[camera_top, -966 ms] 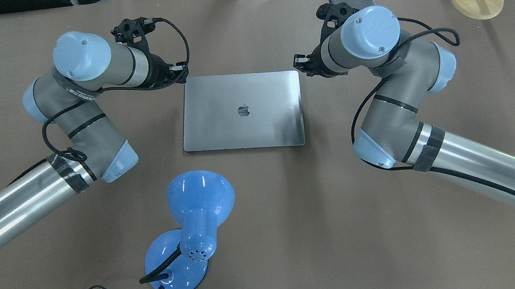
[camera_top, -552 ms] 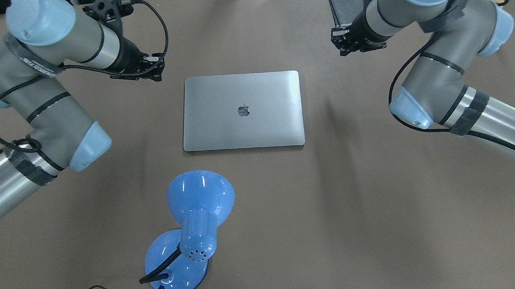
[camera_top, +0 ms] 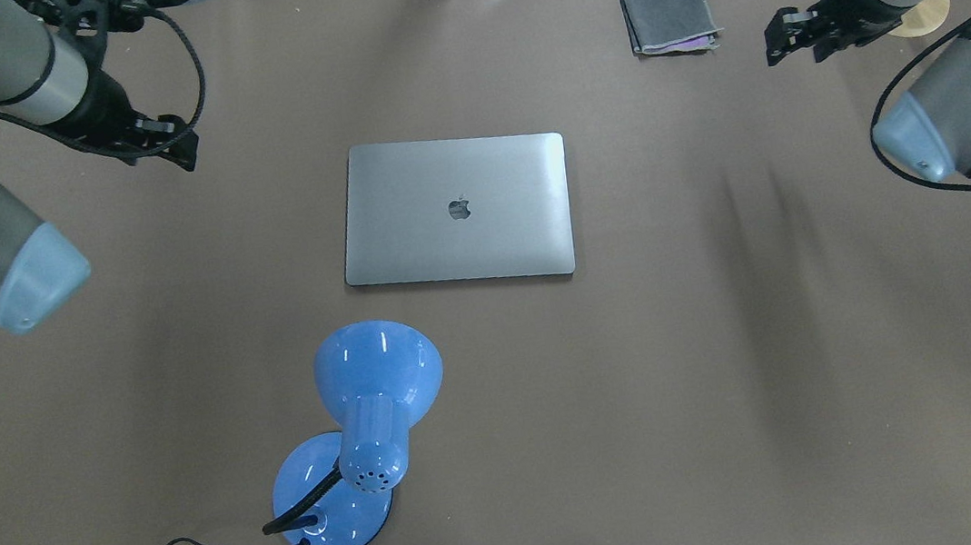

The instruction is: Close laptop

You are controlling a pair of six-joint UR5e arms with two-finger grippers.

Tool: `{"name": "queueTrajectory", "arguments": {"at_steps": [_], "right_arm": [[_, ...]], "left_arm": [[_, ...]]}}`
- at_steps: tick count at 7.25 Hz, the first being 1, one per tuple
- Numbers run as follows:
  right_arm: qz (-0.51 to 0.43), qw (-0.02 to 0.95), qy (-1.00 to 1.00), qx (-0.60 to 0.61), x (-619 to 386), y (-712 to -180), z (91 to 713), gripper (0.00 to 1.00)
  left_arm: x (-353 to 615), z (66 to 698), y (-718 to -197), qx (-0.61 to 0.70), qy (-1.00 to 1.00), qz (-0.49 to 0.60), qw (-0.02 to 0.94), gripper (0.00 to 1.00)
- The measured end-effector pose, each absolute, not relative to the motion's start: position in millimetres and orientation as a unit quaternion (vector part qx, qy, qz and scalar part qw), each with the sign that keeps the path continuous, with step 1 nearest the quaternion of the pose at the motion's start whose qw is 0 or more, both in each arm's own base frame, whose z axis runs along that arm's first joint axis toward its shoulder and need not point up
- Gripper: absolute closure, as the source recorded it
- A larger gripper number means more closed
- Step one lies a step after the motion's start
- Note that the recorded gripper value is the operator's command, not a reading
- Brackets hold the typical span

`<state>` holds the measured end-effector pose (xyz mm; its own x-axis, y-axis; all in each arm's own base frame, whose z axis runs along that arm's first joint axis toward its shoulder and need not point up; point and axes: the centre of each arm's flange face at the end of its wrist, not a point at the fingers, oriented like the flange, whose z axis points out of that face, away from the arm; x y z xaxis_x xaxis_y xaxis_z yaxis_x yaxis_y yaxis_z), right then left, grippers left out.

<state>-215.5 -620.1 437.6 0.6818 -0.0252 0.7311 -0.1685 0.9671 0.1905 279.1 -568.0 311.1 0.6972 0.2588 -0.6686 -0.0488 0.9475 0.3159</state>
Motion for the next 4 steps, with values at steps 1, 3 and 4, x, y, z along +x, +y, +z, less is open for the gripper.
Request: {"name": "queueTrajectory", "arguments": {"at_steps": [1, 3, 4], "right_arm": [[0.022, 0.917, -0.378, 0.123, -173, -613, 477, 0.0], [-0.001, 0.934, -0.338, 0.117, -87, -590, 540, 0.0], [-0.008, 0.94, -0.326, 0.104, -50, -576, 552, 0.0]], "left_arm": [[236, 346, -571, 0.142, 0.361, 0.112, 0.915, 0.02], [132, 429, -565, 0.127, 0.372, 0.161, 0.905, 0.02], [98, 472, -549, 0.106, 0.382, 0.165, 0.903, 0.02]]}}
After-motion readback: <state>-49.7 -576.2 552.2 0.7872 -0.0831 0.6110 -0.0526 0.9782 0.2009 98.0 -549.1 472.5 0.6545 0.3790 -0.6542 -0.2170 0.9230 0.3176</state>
